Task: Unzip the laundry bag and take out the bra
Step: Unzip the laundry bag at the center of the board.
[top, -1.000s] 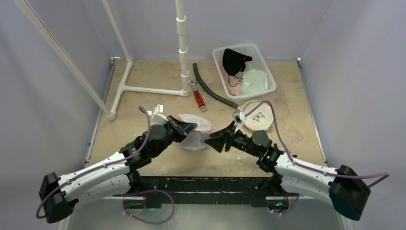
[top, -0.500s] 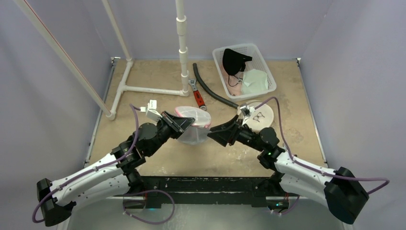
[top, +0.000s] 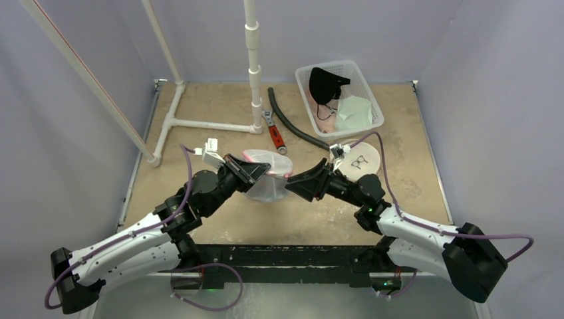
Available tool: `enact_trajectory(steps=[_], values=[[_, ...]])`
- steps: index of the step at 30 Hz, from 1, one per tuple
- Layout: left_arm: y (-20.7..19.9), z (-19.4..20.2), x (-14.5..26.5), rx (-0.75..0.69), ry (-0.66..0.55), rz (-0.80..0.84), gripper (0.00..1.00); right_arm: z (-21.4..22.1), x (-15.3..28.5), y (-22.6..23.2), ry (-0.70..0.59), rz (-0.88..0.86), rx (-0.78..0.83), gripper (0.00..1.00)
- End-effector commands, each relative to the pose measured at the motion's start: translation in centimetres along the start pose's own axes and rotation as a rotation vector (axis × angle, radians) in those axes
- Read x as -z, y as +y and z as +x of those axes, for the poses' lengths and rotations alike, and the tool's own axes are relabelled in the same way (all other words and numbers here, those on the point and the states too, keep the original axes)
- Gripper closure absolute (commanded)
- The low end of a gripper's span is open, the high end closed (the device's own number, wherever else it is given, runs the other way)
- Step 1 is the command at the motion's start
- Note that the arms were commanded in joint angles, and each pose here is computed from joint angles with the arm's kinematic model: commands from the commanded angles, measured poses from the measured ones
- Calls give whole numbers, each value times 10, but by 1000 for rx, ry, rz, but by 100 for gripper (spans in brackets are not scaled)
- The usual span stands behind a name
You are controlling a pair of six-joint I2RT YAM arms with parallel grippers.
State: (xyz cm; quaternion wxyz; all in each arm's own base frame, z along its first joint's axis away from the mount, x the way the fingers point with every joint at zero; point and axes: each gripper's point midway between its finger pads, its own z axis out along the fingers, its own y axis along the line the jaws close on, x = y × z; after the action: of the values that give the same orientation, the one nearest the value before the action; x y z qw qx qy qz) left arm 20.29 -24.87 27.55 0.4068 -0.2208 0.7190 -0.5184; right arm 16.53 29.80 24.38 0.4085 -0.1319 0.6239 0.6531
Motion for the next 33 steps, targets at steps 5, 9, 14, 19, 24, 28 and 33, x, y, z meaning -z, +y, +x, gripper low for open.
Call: enact_trajectory(steps=[5, 9, 14, 19, 24, 28, 33], values=[[-37, -18, 9, 11, -36, 86, 100, -15, -5, 13, -36, -47, 21, 45], [-38, -18, 9, 14, -33, 89, 100, -16, -5, 11, -43, -40, 22, 44], [-40, -15, 9, 20, -22, 99, 100, -20, -8, 13, -51, -51, 22, 44], [-44, -16, 10, 24, -19, 110, 100, -20, -11, 11, -49, -53, 16, 44], [-45, -16, 10, 24, -18, 113, 100, -21, -11, 12, -53, -63, 14, 44], [-44, -14, 9, 26, -12, 109, 100, -24, -13, 18, -63, -89, 14, 50], [-42, -13, 8, 26, -9, 104, 100, -27, -13, 23, -71, -112, 13, 54]])
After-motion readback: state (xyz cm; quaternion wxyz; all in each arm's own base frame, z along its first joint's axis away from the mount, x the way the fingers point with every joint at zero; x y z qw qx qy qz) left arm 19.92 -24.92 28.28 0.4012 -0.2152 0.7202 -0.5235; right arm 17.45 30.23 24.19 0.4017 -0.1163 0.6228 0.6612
